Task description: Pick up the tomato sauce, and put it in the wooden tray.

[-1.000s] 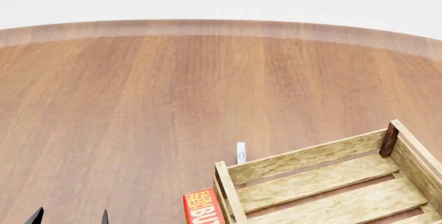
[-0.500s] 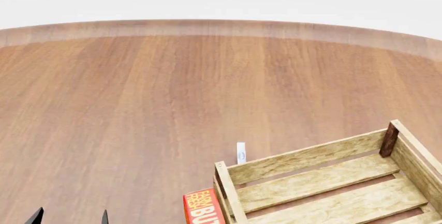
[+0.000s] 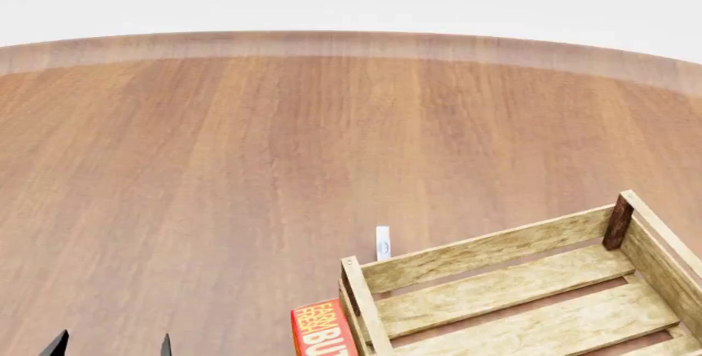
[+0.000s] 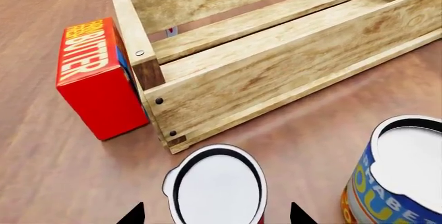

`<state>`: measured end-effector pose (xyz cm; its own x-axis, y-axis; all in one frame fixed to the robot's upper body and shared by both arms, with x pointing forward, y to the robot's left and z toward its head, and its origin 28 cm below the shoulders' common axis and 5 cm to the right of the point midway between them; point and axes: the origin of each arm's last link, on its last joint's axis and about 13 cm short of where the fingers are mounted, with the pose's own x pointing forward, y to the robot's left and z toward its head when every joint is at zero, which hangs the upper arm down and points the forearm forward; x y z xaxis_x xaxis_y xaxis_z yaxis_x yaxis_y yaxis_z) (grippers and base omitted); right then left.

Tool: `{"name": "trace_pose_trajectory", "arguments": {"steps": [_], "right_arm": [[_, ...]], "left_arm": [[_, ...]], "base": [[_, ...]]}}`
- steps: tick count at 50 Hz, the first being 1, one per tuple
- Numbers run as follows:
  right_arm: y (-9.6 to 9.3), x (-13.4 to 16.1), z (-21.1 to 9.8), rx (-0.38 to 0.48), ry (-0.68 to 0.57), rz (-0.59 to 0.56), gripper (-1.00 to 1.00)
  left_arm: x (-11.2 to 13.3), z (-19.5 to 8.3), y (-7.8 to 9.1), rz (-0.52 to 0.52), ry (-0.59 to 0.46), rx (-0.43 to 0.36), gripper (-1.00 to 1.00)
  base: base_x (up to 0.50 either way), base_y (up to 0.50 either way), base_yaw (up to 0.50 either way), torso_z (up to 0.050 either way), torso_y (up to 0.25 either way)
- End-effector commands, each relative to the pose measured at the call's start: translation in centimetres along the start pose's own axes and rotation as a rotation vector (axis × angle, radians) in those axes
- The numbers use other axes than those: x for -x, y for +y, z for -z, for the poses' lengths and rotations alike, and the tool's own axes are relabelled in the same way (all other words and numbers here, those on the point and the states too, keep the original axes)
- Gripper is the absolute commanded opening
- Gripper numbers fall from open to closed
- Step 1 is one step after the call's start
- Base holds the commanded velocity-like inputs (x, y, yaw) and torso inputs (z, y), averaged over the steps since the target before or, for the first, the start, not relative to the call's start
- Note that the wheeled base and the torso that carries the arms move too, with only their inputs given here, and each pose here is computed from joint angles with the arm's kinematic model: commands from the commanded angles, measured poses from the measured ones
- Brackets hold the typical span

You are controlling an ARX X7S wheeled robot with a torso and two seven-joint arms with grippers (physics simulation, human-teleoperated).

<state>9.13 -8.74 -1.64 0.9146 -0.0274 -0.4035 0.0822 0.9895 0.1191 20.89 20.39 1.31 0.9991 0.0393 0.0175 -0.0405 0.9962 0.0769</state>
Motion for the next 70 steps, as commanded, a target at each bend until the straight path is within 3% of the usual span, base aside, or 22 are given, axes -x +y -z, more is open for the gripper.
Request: {"name": "trace_pose_trajectory", "arguments": {"steps": [1,12,13,31,44,58,70], "right_arm": [[-0.2,-0.2,-0.1,-0.011,-0.006,0.003,1.0],[-0.2,-0.3,-0.1,-0.016,-0.003,0.0,1.0],[-0.2,-0.3,-0.1,-0.015,-0.001,0.003,-1.0],[-0.1,-0.1,-0.2,-0.007,-0.009,-0.006,-1.0],[1.9,5.9,-4.3,0.165,-0.385,-0.047,-1.0],[2.3,7.9,-5.3,0.19,-0.454,-0.065,-1.0],[1.5,7.0,-7.3,0.212,-0.482,0.001,-1.0]], "left_arm": [[0.0,-0.1,0.0,0.022,-0.007,0.041,1.0],[0.0,-0.1,0.0,0.021,-0.006,0.04,1.0],[0.0,-0.1,0.0,0.022,-0.007,0.04,1.0],[0.0,-0.1,0.0,0.022,-0.006,0.042,1.0],[0.0,-0.1,0.0,0.022,-0.006,0.036,1.0],[0.0,-0.2,0.0,0.021,-0.007,0.036,1.0],[0.1,-0.2,0.0,0.021,-0.007,0.037,1.0]], "base": [[0.0,0.0,0.0,0.0,0.0],[0.0,0.0,0.0,0.0,0.0],[0.0,0.0,0.0,0.0,0.0],[0.0,0.0,0.0,0.0,0.0],[0.0,0.0,0.0,0.0,0.0],[0.0,0.0,0.0,0.0,0.0],[0.0,0.0,0.0,0.0,0.0]]}}
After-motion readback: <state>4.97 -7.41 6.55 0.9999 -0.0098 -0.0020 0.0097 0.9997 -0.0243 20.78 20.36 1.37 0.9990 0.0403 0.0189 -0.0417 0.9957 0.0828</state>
